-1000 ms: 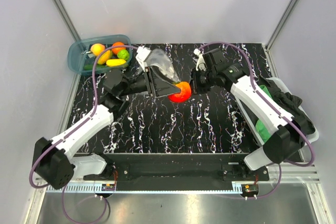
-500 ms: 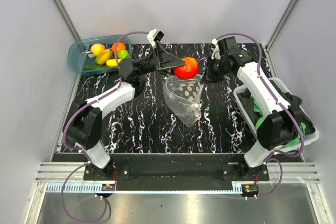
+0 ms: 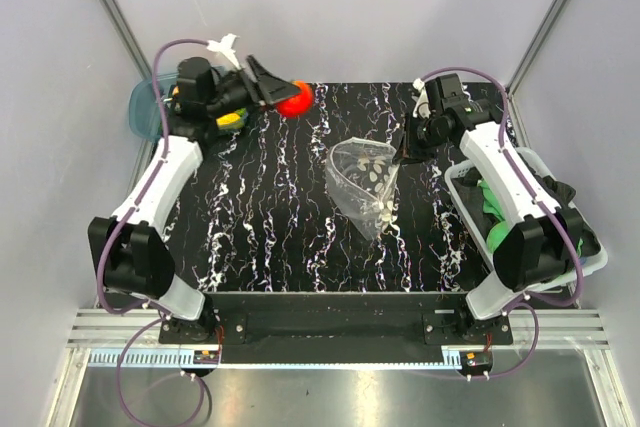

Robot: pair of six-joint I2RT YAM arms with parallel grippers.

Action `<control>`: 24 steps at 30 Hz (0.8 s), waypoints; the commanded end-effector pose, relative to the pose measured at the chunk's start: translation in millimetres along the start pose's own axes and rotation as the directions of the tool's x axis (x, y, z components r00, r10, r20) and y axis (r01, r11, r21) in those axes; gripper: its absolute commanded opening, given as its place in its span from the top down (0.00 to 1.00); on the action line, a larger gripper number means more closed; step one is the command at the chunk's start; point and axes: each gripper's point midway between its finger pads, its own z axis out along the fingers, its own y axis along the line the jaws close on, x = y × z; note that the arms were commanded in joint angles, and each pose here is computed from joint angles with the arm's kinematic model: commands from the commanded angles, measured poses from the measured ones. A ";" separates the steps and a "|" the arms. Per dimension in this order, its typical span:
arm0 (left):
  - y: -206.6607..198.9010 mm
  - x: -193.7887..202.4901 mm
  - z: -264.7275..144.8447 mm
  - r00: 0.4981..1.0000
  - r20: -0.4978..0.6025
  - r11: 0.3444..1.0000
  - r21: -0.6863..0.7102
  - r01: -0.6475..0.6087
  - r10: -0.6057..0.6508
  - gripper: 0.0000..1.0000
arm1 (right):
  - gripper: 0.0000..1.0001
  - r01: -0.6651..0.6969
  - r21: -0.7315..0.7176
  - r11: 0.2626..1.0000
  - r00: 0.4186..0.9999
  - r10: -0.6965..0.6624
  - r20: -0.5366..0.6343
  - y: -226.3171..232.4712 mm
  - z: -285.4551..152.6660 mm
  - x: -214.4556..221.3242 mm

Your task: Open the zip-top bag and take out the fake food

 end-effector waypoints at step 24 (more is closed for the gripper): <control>315.1 -196.8 -159.1 0.890 0.245 0.323 -0.939 0.119 0.384 0.01 | 1.00 0.044 -0.105 0.993 0.995 -0.034 0.093 26.7 -40.5 3.6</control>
